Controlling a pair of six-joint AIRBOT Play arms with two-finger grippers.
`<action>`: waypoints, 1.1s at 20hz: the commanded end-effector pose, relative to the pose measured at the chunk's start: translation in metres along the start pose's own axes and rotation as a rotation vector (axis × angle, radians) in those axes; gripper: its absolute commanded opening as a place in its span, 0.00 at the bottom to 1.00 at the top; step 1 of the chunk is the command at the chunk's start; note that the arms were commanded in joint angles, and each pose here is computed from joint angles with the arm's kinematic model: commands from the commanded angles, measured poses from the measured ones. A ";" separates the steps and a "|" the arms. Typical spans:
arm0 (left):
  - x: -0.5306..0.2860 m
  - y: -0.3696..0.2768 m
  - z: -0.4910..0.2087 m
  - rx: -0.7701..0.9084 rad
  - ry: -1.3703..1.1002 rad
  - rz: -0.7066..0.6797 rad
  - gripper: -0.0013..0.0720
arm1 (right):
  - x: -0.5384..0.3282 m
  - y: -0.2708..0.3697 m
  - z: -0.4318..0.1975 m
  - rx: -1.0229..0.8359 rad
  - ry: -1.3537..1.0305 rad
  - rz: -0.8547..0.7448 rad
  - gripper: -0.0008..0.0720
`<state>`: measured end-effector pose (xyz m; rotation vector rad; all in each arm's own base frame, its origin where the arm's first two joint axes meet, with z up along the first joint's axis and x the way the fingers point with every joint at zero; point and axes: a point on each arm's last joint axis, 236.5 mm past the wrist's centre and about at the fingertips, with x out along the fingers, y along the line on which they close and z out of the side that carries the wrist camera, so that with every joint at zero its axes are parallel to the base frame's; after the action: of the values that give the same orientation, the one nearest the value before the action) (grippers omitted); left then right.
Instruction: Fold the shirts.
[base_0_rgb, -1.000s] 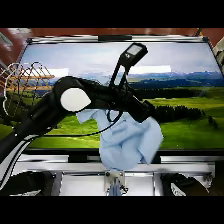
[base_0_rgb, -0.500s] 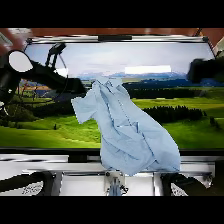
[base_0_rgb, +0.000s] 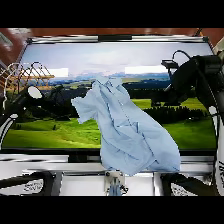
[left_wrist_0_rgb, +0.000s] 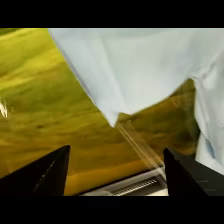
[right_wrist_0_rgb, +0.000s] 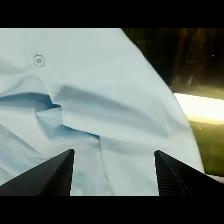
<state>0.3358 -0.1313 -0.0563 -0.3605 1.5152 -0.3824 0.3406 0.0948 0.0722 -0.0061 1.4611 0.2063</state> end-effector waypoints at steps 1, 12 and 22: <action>0.027 0.003 0.006 -0.050 -0.013 -0.057 1.00 | 0.014 0.011 -0.004 -0.005 0.044 0.050 0.86; 0.061 -0.019 0.033 -0.080 -0.098 -0.111 0.23 | 0.025 0.006 -0.034 0.001 0.168 0.056 0.86; -0.043 -0.078 0.066 0.228 -0.359 -0.143 0.06 | 0.108 0.008 -0.209 0.246 0.418 0.183 0.96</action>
<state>0.3949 -0.1803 -0.0108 -0.3680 1.1683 -0.5392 0.1739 0.0911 -0.0304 0.2316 1.9044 0.2413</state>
